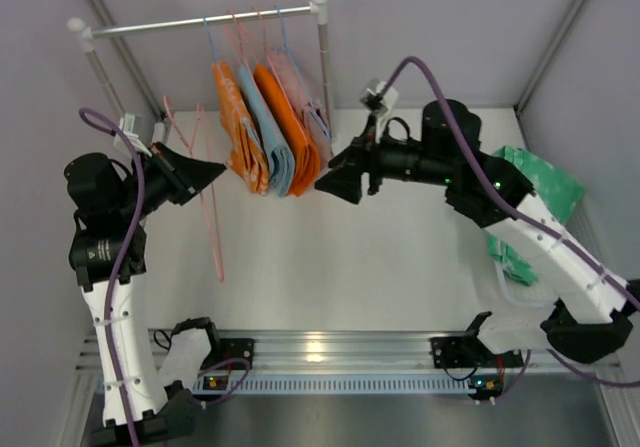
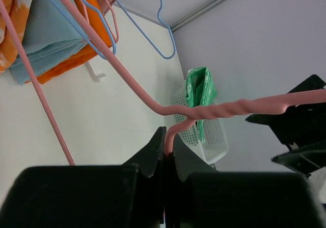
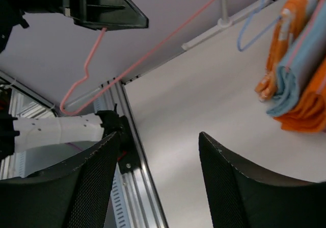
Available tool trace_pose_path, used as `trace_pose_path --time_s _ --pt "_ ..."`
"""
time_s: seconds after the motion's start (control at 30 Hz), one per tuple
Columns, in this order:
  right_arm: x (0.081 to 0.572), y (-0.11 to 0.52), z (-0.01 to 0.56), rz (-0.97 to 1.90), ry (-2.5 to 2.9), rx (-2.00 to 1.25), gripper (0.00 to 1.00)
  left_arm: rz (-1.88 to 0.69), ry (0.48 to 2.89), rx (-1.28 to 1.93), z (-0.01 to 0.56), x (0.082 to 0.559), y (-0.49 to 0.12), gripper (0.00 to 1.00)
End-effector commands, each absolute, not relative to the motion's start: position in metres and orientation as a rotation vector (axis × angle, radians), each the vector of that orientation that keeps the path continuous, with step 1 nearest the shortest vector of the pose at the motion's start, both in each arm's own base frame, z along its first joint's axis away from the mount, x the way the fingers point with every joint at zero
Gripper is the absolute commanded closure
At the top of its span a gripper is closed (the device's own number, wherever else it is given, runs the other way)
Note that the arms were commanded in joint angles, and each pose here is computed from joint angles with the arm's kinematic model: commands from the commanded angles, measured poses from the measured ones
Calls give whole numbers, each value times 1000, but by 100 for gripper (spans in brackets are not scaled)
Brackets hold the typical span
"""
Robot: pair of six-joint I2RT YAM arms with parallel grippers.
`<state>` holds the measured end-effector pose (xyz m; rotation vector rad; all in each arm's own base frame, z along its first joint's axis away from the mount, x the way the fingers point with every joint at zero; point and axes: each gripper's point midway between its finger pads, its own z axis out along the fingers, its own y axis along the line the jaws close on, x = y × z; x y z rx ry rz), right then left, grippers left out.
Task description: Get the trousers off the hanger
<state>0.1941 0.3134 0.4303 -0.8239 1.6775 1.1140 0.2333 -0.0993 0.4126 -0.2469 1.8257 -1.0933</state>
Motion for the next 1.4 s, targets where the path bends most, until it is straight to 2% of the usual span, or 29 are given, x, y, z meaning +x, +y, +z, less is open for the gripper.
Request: trace_pose_path --time_s 0.0,0.03,0.17,0.3,0.8,0.93,1.13,1.23,1.37 --pt "173 378 462 1277 1594 -828 38 -1063 1713 -241 443 235 -95 100" --pt "167 390 476 1336 1560 -823 38 -1055 1697 -240 447 233 -95 100" --pt "128 443 471 1534 1590 -883 38 -985 1628 -274 460 230 -86 100" --pt "123 480 449 1599 1669 -895 37 -975 1564 -287 474 227 -83 100" --pt "89 514 451 1700 1604 -1000 41 -979 1551 -285 471 230 -83 100" --pt "96 513 437 1649 1663 -971 41 -1000 1546 -282 471 231 -84 100" --pt "96 511 434 1664 1663 -986 55 -1013 1539 -286 472 234 -84 100" --pt "84 512 435 1749 1661 -1010 59 -1036 1529 -282 473 236 -86 100" --pt "78 513 430 1806 1688 -1013 73 -1066 1506 -273 477 236 -88 100"
